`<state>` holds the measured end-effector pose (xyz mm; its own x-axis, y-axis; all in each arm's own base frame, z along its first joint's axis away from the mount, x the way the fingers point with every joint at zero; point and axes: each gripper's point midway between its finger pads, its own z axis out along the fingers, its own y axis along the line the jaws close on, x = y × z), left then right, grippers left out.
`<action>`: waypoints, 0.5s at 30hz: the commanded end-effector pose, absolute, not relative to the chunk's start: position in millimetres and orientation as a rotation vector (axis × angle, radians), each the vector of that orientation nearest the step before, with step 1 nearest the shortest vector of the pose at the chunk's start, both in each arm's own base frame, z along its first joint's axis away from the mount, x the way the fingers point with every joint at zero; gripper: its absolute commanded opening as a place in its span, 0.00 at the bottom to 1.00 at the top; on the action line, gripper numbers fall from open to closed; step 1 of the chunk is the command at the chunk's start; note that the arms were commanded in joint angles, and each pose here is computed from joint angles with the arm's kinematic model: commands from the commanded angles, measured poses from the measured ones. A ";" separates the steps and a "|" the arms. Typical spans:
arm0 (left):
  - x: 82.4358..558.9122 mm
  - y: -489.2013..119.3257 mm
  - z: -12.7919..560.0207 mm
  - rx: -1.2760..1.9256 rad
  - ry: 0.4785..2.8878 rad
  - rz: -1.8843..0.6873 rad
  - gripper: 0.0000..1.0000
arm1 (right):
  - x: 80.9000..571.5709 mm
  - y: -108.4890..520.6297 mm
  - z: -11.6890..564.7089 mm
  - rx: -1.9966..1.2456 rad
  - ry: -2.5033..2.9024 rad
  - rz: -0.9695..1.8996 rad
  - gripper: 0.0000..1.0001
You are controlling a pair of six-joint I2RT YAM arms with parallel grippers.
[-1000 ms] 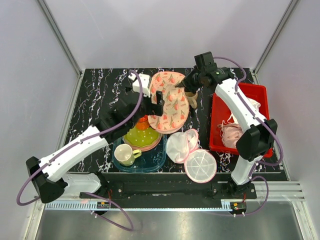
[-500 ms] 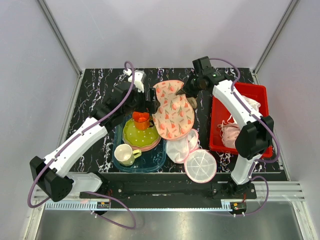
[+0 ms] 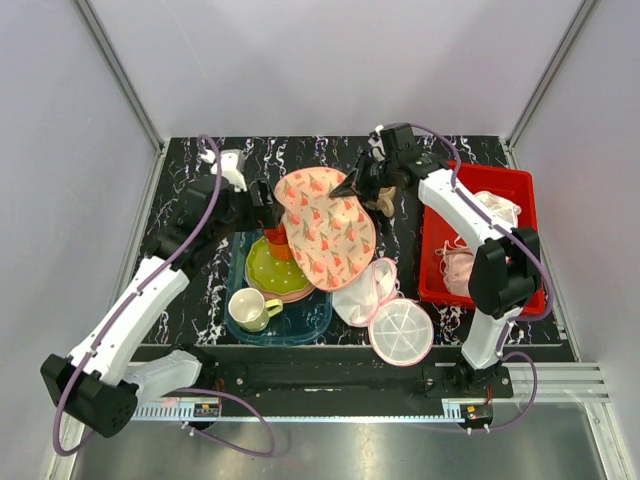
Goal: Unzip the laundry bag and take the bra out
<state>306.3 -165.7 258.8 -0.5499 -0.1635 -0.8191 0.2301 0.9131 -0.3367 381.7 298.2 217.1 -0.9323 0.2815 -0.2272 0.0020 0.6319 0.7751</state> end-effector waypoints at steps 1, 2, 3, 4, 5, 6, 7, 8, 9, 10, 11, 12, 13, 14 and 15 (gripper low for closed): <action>315.1 -140.9 280.7 -0.025 2.015 -0.424 0.99 | 377.3 350.1 244.9 0.060 2.393 1.453 0.06; 316.6 -138.6 281.4 -0.034 2.017 -0.414 0.99 | 376.9 355.2 235.6 0.052 2.408 1.467 0.30; 317.8 -139.8 278.9 -0.032 2.030 -0.415 0.99 | 377.3 358.5 230.2 0.039 2.414 1.456 0.44; 317.5 -141.4 280.6 -0.026 2.033 -0.424 0.99 | 376.0 358.0 221.5 0.044 2.445 1.431 0.56; 316.8 -144.8 280.6 -0.019 2.040 -0.443 0.99 | 381.5 354.3 210.1 0.056 2.461 1.370 0.77; 317.2 -146.2 279.9 -0.015 2.047 -0.447 0.99 | 383.4 349.8 203.8 0.068 2.476 1.323 0.84; 317.0 -146.7 280.7 -0.013 2.050 -0.449 0.99 | 383.0 342.8 198.0 0.086 2.502 1.269 0.88; 316.7 -146.2 279.3 -0.012 2.056 -0.445 0.99 | 389.7 332.9 201.3 0.096 2.473 1.201 0.92; 316.9 -145.4 279.2 -0.015 2.058 -0.439 0.99 | 391.0 325.2 198.6 0.115 2.471 1.160 0.95; 316.5 -145.5 278.2 -0.012 2.061 -0.437 0.99 | 392.0 319.0 200.2 0.125 2.459 1.125 0.96; 316.6 -144.1 276.5 -0.018 2.065 -0.430 0.99 | 396.3 307.7 210.0 0.128 2.413 1.062 0.96; 316.2 -144.2 276.3 -0.017 2.065 -0.432 0.99 | 395.9 297.8 205.1 0.143 2.414 1.017 0.95; 315.4 -144.6 276.6 -0.019 2.064 -0.437 0.99 | 395.6 291.1 205.2 0.149 2.406 0.983 0.94; 314.6 -145.0 276.2 -0.021 2.067 -0.443 0.99 | 390.6 281.1 205.0 0.152 2.395 0.937 0.93; 313.9 -145.4 277.3 -0.023 2.064 -0.449 0.99 | 387.9 275.7 204.2 0.158 2.391 0.916 0.92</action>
